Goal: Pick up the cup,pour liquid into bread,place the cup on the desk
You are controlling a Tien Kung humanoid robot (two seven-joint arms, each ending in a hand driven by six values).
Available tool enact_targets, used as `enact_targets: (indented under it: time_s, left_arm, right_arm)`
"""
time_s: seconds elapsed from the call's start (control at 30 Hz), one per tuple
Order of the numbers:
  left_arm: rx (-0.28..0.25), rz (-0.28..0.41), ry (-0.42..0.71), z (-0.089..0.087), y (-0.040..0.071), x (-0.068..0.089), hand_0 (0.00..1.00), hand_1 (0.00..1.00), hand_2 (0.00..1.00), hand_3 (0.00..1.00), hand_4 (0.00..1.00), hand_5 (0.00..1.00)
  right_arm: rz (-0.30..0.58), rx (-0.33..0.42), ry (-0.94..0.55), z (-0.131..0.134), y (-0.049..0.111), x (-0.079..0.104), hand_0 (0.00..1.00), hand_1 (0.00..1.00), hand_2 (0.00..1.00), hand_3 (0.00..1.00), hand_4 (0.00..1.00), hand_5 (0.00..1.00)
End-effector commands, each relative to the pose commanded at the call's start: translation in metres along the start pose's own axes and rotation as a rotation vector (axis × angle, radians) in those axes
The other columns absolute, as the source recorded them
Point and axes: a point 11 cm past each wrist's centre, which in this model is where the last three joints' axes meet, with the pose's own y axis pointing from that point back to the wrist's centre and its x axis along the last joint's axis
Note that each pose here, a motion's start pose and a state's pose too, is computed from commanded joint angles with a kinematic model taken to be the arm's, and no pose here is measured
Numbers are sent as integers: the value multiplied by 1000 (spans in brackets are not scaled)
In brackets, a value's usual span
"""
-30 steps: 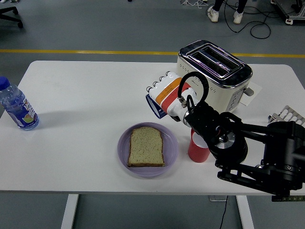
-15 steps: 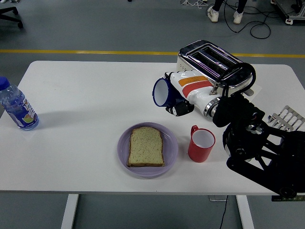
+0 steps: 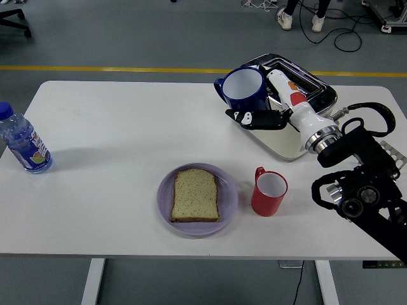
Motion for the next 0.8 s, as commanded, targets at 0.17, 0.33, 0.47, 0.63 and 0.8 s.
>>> enact_targets:
  time_s: [0.17,0.33,0.47,0.63,0.8]
  left_arm:
    - [4,1,-2,-2,0,0,633,638,650,503,238,862]
    - [5,1,-11,-4,0,0,632,640,651,503,240,864]
    - [6,2,-13,-4,0,1,632,639,650,503,239,864]
    - [6,4,-15,-4,0,1,633,639,650,503,240,865]
    - [4,5,-19,-3,0,2,633,639,651,503,240,864]
  right_arm:
    - [169,-5,-175,11,12,30,535,505,605,573,580,2]
    - [273,-2,-236,29,24,45,529,501,605,573,575,2]
    - [294,-5,-240,46,33,46,525,500,603,574,576,2]
    - [318,0,-245,69,47,44,510,497,603,577,576,2]
    - [344,23,-274,91,62,41,512,495,605,578,572,2]
